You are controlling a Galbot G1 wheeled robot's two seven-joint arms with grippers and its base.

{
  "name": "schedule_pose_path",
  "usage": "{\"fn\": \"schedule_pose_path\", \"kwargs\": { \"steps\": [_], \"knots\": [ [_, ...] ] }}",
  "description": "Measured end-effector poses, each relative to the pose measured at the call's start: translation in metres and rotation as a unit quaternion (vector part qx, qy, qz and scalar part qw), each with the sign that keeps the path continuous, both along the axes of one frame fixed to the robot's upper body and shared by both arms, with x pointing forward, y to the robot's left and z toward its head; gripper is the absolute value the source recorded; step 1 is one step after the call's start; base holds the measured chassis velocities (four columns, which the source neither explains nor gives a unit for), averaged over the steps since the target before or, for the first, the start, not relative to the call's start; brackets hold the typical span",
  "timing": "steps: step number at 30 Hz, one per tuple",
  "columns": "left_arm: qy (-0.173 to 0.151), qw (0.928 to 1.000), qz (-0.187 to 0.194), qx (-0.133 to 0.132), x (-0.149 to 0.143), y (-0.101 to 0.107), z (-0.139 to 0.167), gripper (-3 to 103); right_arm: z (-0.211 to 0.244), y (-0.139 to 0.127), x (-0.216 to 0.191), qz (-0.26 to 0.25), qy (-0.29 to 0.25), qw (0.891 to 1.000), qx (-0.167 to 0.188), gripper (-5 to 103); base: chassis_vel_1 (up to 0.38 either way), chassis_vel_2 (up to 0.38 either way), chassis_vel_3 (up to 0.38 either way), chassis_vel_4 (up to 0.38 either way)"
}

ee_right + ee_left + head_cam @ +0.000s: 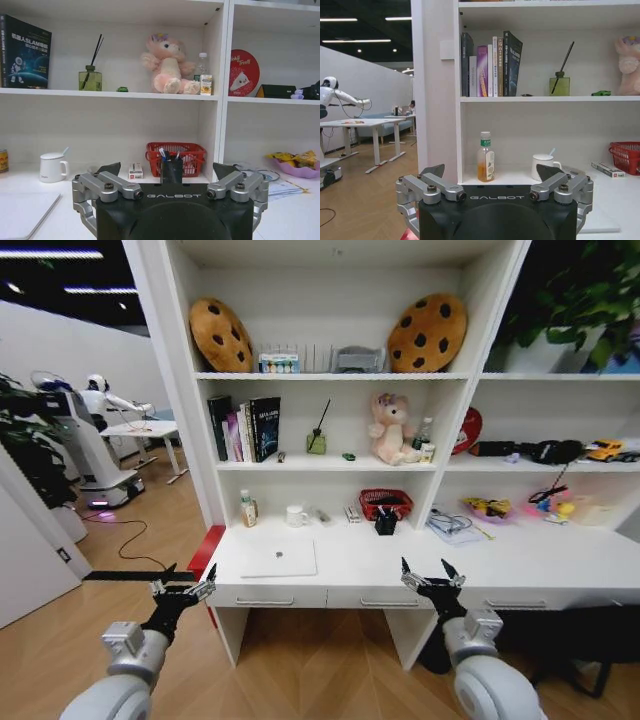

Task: Organize the objects on the table.

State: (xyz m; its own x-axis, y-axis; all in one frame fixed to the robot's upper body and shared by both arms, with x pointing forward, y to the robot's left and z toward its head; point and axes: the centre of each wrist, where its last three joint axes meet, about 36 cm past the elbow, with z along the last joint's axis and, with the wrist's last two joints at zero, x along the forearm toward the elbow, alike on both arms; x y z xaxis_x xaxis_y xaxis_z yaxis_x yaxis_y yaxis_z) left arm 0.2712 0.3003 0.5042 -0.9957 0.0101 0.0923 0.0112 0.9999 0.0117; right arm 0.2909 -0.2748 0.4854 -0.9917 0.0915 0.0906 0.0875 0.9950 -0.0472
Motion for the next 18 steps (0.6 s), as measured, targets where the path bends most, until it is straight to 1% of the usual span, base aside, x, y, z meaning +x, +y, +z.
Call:
{"fn": "schedule_pose_path", "kwargs": {
  "steps": [9, 13, 16, 18],
  "knots": [
    [0.000, 1.0000, 0.000, 0.000, 0.0000, 0.0000, 0.0000, 100, -0.0002, 0.0013, -0.0018, 0.004, 0.003, 1.000, 0.000, 100, 0.364, -0.360, -0.375, 0.380],
    [0.000, 1.0000, 0.000, 0.000, 0.0000, 0.0000, 0.0000, 100, -0.0043, 0.0008, -0.0011, 0.009, -0.012, 1.000, 0.001, 100, 0.328, -0.364, -0.340, 0.336],
    [0.000, 1.0000, 0.000, 0.000, -0.0001, -0.0001, 0.0000, 100, -0.0055, 0.0006, -0.0011, 0.010, -0.015, 1.000, 0.004, 100, 0.279, -0.221, -0.265, 0.272],
    [0.000, 1.0000, 0.000, 0.000, -0.0001, 0.0000, 0.0000, 100, -0.0058, 0.0007, -0.0012, 0.010, -0.016, 1.000, 0.005, 100, 0.107, -0.174, -0.192, 0.160]
  ]
}}
